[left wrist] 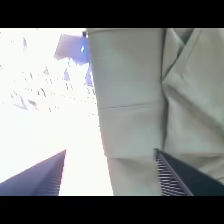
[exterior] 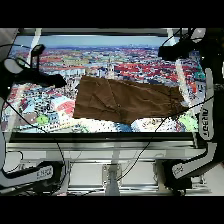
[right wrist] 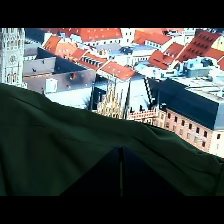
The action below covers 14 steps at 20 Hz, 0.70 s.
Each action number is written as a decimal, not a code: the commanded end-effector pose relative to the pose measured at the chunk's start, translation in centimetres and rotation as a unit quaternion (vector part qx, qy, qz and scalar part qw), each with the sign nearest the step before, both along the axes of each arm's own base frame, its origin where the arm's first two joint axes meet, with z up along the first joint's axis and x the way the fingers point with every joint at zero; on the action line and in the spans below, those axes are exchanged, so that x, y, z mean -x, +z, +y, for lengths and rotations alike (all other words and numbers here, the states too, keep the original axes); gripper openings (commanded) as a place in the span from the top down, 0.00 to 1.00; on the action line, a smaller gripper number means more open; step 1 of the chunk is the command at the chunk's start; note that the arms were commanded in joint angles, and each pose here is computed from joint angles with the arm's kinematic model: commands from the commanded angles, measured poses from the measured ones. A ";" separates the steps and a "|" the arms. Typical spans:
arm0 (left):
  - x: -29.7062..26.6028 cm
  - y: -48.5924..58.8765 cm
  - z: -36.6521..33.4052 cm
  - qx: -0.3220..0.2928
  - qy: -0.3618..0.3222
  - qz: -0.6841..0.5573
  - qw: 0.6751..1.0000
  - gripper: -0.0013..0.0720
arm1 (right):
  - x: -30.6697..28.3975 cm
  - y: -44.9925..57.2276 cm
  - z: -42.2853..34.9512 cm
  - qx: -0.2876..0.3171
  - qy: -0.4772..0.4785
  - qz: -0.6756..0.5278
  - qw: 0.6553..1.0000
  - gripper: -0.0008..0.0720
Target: Fold the clothes and pants, and hang the long-sleeved shirts on hangers.
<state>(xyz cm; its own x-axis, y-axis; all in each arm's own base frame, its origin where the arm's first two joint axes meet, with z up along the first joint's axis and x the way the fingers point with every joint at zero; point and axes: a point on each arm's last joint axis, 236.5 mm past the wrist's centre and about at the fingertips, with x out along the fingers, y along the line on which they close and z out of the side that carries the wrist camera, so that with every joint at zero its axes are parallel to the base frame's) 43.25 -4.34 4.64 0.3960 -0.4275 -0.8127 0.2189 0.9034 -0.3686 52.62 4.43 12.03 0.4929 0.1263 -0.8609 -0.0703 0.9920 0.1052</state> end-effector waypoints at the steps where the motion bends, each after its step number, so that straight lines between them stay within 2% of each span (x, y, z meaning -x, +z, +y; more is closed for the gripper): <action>1: -0.9 -2.3 1.9 0.121 0.006 0.019 0.993 0.09 | 0.3 0.0 0.4 -0.006 0.011 0.005 1.000 0.94; 3: -1.3 -5.5 1.1 0.118 -0.017 0.034 0.992 0.09 | 0.3 0.0 0.4 -0.006 0.011 0.004 1.000 0.94; 5: -2.0 -8.6 0.3 0.116 -0.020 0.051 0.992 0.01 | 0.3 0.0 0.3 -0.006 0.011 0.004 1.000 0.94; 14: 0.0 -16.0 -6.6 0.126 -0.080 0.135 0.979 0.02 | 0.2 0.0 0.4 -0.006 0.010 0.003 1.000 0.94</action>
